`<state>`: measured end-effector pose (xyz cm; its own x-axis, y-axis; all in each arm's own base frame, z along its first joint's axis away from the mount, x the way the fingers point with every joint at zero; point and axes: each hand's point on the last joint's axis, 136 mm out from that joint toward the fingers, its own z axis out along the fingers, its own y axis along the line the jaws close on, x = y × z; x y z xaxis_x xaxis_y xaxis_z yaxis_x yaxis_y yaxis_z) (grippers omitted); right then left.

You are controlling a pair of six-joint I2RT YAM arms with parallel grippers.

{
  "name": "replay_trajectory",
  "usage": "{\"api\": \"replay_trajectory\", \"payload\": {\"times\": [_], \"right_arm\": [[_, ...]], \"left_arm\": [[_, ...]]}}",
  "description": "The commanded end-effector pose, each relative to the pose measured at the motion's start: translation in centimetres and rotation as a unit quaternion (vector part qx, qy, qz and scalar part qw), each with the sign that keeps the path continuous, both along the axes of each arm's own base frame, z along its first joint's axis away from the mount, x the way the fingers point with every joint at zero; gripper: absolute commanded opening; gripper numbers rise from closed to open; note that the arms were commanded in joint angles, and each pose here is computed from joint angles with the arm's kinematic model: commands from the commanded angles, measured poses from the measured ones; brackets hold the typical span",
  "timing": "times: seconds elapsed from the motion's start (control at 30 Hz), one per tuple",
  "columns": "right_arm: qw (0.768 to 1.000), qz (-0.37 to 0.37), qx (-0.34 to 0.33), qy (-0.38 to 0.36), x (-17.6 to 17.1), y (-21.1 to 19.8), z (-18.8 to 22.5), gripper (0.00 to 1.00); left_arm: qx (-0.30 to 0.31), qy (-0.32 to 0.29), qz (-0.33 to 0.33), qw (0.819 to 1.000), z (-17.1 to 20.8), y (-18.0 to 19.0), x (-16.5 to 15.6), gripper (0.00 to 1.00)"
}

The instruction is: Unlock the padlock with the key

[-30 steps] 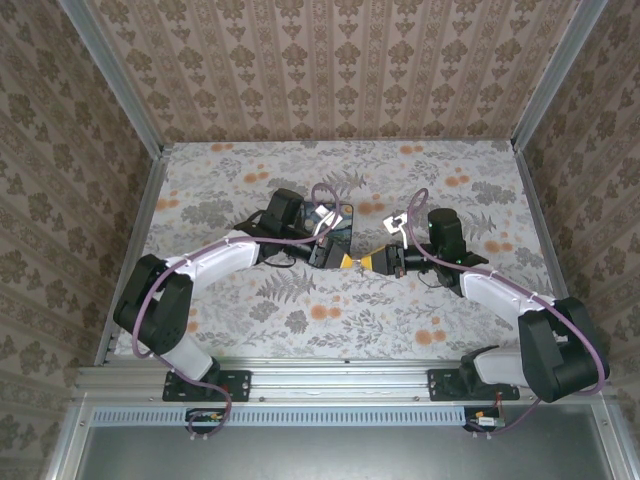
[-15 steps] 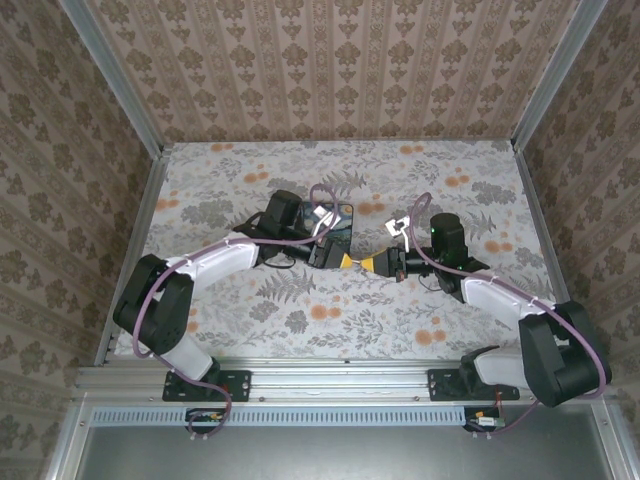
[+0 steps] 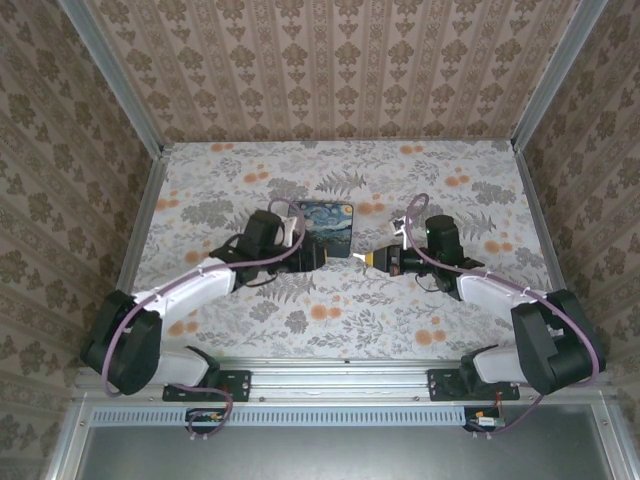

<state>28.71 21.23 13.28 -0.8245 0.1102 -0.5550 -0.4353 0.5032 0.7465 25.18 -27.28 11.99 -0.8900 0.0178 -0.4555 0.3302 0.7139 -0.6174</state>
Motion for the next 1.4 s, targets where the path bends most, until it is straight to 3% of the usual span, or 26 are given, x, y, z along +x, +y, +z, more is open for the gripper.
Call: {"api": "replay_trajectory", "payload": {"times": [0.0,0.13,0.37,0.67,1.0,1.37], "right_arm": [[0.997,-0.067,-0.014,0.024,1.6,-0.8,0.0,0.0],[0.99,-0.131,-0.031,0.053,1.9,-2.1,-0.3,0.0],[0.983,-0.168,-0.047,0.058,1.6,-3.2,-0.1,0.0],[0.982,-0.167,-0.047,0.074,1.8,-2.8,-1.2,0.0],[0.98,-0.172,-0.054,0.085,2.2,-2.6,-1.6,0.0],[0.98,-0.175,-0.05,0.084,2.2,-2.7,-1.6,0.0]], "left_arm": [[0.13,-0.022,0.122,0.984,-4.5,3.8,1.2,0.69],[0.19,-0.061,0.147,0.969,-5.3,3.4,2.0,0.7],[0.191,-0.082,0.144,0.967,-6.2,1.7,3.7,0.73],[0.199,-0.077,0.111,0.971,-7.4,-1.1,5.1,0.69],[0.276,-0.069,0.123,0.951,-8.0,-0.7,5.2,0.55],[0.314,-0.042,0.142,0.938,-9.0,-0.1,4.7,0.52]]}}
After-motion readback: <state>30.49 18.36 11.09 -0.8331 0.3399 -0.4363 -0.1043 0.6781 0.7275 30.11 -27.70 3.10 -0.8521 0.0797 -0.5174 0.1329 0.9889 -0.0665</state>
